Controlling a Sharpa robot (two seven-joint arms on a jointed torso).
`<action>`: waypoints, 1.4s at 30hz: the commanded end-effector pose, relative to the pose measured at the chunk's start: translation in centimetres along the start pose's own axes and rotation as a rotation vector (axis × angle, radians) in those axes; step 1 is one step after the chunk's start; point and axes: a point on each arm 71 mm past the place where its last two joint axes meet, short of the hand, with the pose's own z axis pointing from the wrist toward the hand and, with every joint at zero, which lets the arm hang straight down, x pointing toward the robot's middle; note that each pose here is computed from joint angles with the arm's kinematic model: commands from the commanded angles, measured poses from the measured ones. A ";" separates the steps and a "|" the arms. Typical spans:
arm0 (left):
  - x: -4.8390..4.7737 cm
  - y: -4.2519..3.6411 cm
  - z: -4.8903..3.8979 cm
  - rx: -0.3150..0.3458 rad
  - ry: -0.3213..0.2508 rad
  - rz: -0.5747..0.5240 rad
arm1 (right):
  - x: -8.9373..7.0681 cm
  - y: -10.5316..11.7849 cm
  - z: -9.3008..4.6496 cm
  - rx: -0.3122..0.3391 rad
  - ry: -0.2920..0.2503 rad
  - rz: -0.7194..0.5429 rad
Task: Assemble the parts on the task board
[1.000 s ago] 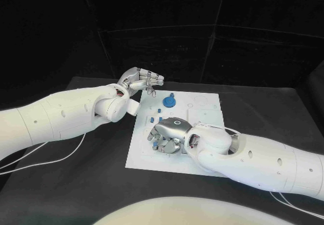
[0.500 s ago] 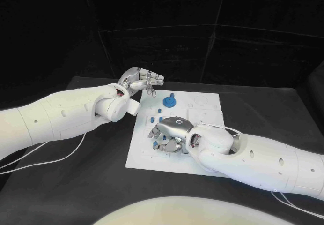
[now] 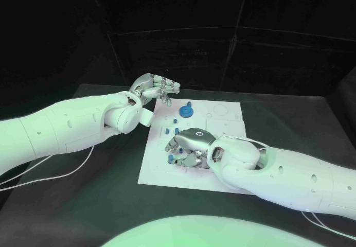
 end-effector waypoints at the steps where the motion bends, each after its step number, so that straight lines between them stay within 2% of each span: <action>1: -0.06 -0.12 0.00 0.004 0.005 -0.005 | -0.8 0.0 -0.7 -0.029 -0.079 0.036; 8: -0.23 -0.09 -0.06 0.003 0.001 -0.004 | -2.4 -1.0 -3.0 -0.042 -0.202 0.114; 10: -0.26 -0.08 -0.09 0.003 0.000 -0.003 | -3.5 -1.9 -3.9 -0.016 -0.245 0.171; 14: -0.39 -0.06 -0.15 0.002 -0.003 -0.003 | -5.4 -4.0 -5.6 0.071 -0.282 0.258; 19: -0.44 -0.06 -0.23 0.002 -0.004 -0.002 | -6.6 -7.2 -8.1 0.223 -0.248 0.309; 22: -0.40 -0.10 -0.32 0.002 -0.003 -0.003 | -6.6 -8.9 -9.8 0.325 -0.211 0.321; 29: -0.27 -0.18 -0.51 0.003 0.001 -0.005 | -6.4 -11.3 -13.0 0.506 -0.157 0.299; 35: -0.12 -0.25 -0.64 0.004 0.004 -0.006 | -5.4 -11.4 -14.4 0.595 -0.097 0.201; 42: 0.23 -0.36 -0.75 0.007 0.013 -0.010 | -4.3 -11.3 -15.1 0.664 -0.026 0.149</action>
